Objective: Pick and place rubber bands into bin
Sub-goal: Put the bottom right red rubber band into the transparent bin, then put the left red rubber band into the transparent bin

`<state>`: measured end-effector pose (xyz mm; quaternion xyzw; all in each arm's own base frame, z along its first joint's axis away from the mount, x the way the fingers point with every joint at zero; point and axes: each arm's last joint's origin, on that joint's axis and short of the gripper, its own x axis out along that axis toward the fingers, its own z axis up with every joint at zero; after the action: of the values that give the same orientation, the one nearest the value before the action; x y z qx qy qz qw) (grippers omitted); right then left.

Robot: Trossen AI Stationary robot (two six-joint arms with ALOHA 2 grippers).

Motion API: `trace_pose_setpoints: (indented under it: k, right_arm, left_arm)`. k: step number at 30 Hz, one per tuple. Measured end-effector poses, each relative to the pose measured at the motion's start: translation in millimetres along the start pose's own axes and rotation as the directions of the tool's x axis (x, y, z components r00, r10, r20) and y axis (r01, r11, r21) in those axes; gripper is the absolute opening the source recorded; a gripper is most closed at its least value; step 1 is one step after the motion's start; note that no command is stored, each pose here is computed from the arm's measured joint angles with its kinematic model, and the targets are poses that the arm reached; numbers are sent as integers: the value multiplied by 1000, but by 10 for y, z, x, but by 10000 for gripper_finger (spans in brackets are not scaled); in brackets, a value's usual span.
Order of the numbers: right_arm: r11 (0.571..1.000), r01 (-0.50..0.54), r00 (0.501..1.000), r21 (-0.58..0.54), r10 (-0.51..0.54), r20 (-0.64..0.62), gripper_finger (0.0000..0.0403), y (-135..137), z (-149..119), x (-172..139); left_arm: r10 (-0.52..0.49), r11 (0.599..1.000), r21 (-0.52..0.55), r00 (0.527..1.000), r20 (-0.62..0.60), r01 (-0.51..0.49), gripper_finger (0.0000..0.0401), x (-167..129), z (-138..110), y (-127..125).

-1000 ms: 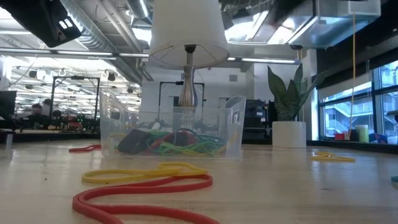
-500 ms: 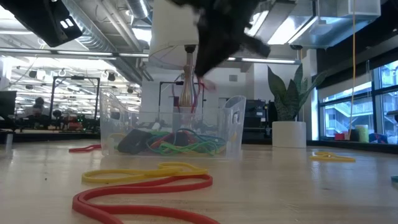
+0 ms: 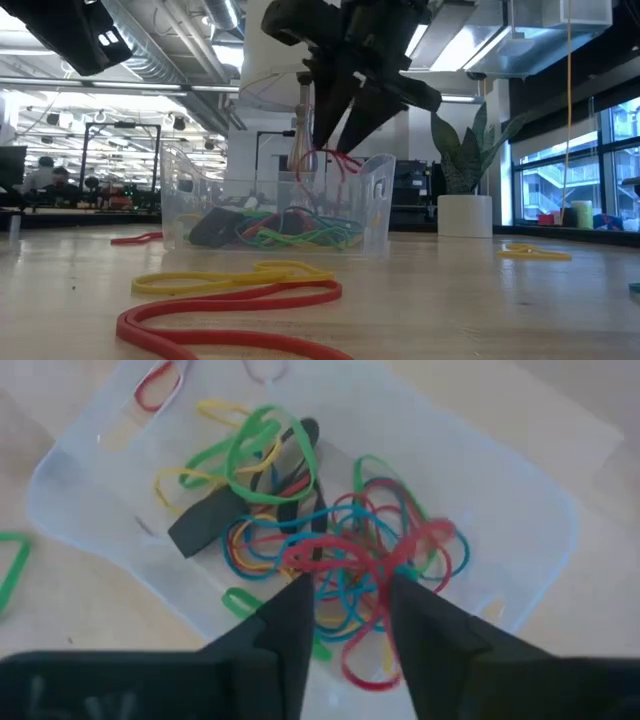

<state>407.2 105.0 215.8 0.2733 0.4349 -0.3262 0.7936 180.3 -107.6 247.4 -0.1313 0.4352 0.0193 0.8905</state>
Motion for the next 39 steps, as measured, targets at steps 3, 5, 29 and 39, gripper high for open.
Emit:
trace_pose_setpoints:
  k: [3, 5, 29, 39]
  right_arm:
    - [1000, -2, 1000, 0, 2, -2, 163, 1, 0, -1]
    - [1000, -3, 1000, 1, 3, -1, 180, 1, 1, -1]
    - [961, 262, 964, -93, -265, -15, 191, -555, -316, -1021]
    - [997, 67, 996, 40, -64, -55, 156, -1133, -1105, -898]
  left_arm:
    - [23, 1000, -2, 1000, 19, -23, 4, 2, 9, 11]
    - [42, 999, -3, 998, 35, -42, 4, 1, 14, 17]
    - [172, 974, -146, 985, 0, -170, 13, 31, 43, 204]
    - [262, 939, -223, 965, -25, -261, 99, 63, 130, 418]
